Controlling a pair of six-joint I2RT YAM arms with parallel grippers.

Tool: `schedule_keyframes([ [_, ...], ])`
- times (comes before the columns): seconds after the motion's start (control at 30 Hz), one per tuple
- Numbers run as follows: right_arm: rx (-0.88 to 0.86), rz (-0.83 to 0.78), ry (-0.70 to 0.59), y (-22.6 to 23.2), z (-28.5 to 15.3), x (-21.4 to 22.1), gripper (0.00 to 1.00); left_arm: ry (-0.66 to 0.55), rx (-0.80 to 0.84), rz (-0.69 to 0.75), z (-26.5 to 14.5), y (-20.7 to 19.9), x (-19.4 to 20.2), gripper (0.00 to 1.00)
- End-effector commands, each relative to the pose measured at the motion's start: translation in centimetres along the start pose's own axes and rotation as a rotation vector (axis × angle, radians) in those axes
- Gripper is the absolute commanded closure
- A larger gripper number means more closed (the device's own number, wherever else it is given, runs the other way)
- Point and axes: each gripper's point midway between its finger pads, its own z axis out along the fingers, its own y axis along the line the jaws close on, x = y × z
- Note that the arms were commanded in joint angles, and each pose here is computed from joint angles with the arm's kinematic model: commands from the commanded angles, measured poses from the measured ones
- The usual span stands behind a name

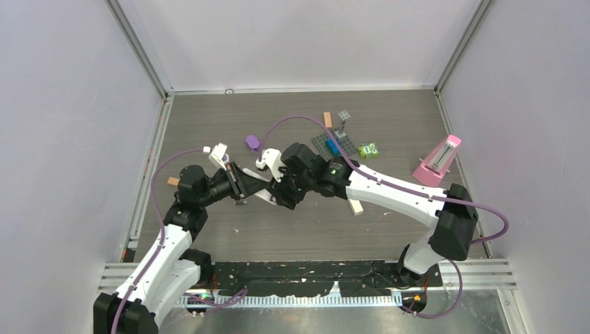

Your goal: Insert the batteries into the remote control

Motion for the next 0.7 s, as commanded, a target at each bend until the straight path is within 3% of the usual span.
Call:
schedule_keyframes([
  [0.0,0.032,-0.075,-0.118,-0.2,-1.5,-2.4,0.47,-0.019,0.067,0.074,-0.3,-2.6,-1.0,1.0],
  [0.67,0.013,-0.112,-0.079,1.2,-0.3,-2.3,0.48,-0.043,0.017,0.084,-0.5,-1.7,-1.2,1.0],
])
